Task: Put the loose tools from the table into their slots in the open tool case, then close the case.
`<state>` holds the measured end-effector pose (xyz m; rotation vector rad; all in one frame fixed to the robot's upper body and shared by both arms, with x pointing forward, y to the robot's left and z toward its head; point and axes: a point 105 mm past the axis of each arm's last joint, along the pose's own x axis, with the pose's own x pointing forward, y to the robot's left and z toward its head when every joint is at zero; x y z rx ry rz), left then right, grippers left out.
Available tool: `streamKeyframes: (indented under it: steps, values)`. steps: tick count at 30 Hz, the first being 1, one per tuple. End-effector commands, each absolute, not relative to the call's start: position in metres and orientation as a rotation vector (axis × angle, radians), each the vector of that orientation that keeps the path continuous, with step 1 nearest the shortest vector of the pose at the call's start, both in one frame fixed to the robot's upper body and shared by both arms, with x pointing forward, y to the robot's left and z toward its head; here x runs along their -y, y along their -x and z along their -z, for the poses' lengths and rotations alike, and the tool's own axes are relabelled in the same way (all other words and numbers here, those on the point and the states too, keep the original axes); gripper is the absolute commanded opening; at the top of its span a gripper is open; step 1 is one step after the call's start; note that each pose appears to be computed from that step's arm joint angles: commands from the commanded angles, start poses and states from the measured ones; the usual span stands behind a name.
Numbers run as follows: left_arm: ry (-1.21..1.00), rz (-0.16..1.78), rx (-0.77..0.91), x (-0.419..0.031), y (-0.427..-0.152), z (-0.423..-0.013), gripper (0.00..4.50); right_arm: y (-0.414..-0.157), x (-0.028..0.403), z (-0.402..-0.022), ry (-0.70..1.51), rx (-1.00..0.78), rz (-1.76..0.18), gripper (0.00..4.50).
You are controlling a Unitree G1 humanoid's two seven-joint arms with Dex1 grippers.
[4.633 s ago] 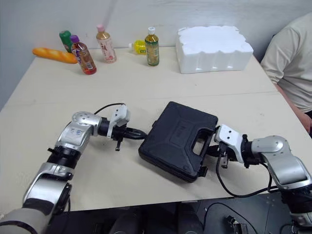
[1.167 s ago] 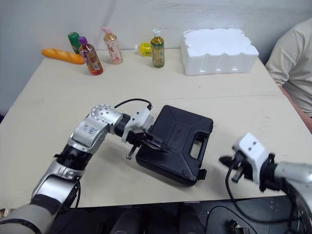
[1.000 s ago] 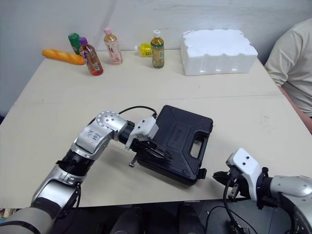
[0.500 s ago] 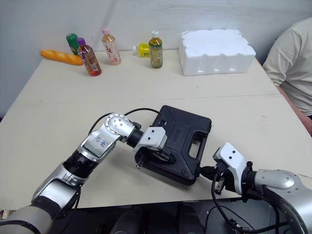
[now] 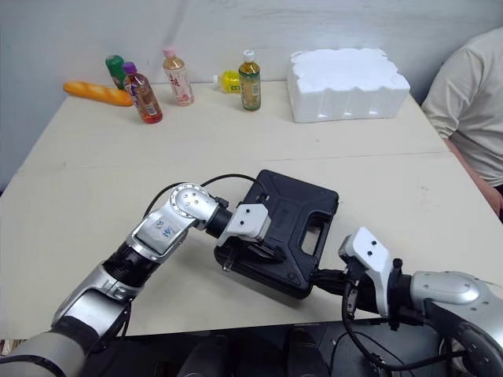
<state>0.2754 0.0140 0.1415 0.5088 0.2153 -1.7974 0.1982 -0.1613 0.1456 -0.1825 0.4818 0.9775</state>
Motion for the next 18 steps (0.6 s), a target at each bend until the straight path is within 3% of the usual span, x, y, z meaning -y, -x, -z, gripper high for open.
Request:
streamKeyframes:
  steps: [1, 5, 8, 10, 14, 18]
  values:
    - [-0.278, 1.676, -0.239, -0.053, -0.286, -0.164, 1.29, -0.196, 0.184, -0.180, 0.230, -0.364, -0.930, 0.32]
    - [-0.242, 1.489, -0.209, -0.092, -0.299, -0.178, 3.06, -0.187, 0.207, -0.198, 0.271, -0.337, -0.896, 1.89]
    - [-0.135, 1.371, -0.150, -0.144, -0.284, -0.210, 4.41, -0.190, 0.244, -0.222, 0.274, -0.298, -0.776, 3.36]
    - [-0.105, 1.295, -0.137, -0.171, -0.273, -0.227, 4.50, -0.190, 0.262, -0.232, 0.282, -0.281, -0.724, 4.34]
    - [-0.129, 1.071, -0.193, -0.231, -0.271, -0.231, 4.50, -0.193, 0.286, -0.241, 0.333, -0.261, -0.653, 4.43]
    - [-0.157, 0.994, -0.223, -0.261, -0.265, -0.230, 4.50, -0.199, 0.298, -0.249, 0.354, -0.235, -0.630, 4.43]
